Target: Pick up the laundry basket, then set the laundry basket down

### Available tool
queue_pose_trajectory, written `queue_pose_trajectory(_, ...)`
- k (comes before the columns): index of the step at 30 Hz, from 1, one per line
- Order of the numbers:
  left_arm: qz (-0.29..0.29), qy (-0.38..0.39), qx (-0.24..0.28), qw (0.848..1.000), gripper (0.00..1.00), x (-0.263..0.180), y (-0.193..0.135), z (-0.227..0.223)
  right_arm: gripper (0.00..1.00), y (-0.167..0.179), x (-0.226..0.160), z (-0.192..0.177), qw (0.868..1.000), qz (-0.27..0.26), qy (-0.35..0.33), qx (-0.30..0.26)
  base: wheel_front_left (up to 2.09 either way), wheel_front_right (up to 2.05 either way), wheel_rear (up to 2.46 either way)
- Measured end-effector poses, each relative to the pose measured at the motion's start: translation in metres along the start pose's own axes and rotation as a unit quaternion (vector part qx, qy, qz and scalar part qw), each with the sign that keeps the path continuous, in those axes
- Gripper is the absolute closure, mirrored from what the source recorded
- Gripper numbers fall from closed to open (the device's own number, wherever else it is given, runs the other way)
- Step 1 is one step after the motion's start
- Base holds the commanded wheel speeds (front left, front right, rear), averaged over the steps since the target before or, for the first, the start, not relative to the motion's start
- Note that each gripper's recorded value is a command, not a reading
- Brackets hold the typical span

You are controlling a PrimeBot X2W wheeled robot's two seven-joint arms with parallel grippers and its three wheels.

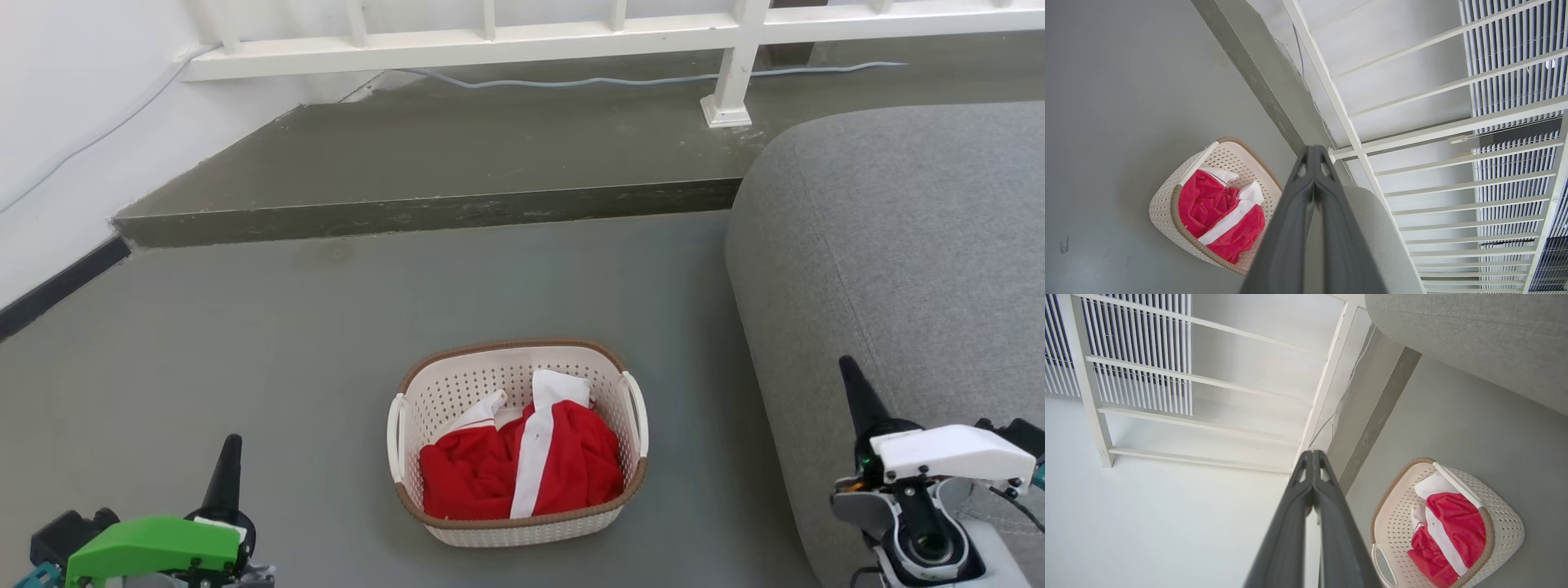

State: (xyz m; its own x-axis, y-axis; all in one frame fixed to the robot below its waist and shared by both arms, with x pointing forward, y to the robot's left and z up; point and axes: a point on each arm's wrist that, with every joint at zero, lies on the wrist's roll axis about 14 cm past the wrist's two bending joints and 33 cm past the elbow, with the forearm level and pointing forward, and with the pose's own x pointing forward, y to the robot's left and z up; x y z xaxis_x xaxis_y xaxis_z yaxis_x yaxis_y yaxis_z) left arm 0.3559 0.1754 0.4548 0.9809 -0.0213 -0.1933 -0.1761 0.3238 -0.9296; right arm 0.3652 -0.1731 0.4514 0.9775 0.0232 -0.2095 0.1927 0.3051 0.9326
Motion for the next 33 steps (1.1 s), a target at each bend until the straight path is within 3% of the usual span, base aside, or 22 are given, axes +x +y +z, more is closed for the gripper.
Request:
queue_pose_trajectory(28,-0.043,-0.003,-0.164,0.986,1.0,0.011,-0.018,0.015,1.0,0.015,0.002,0.036,0.985,0.048,-0.034,0.161,0.0,0.0,0.0)
queue_pose_trajectory(33,-0.044,-0.004,-0.172,0.984,1.0,0.012,-0.018,0.016,1.0,0.015,0.002,0.036,0.985,0.049,-0.033,0.163,0.0,0.0,0.0)
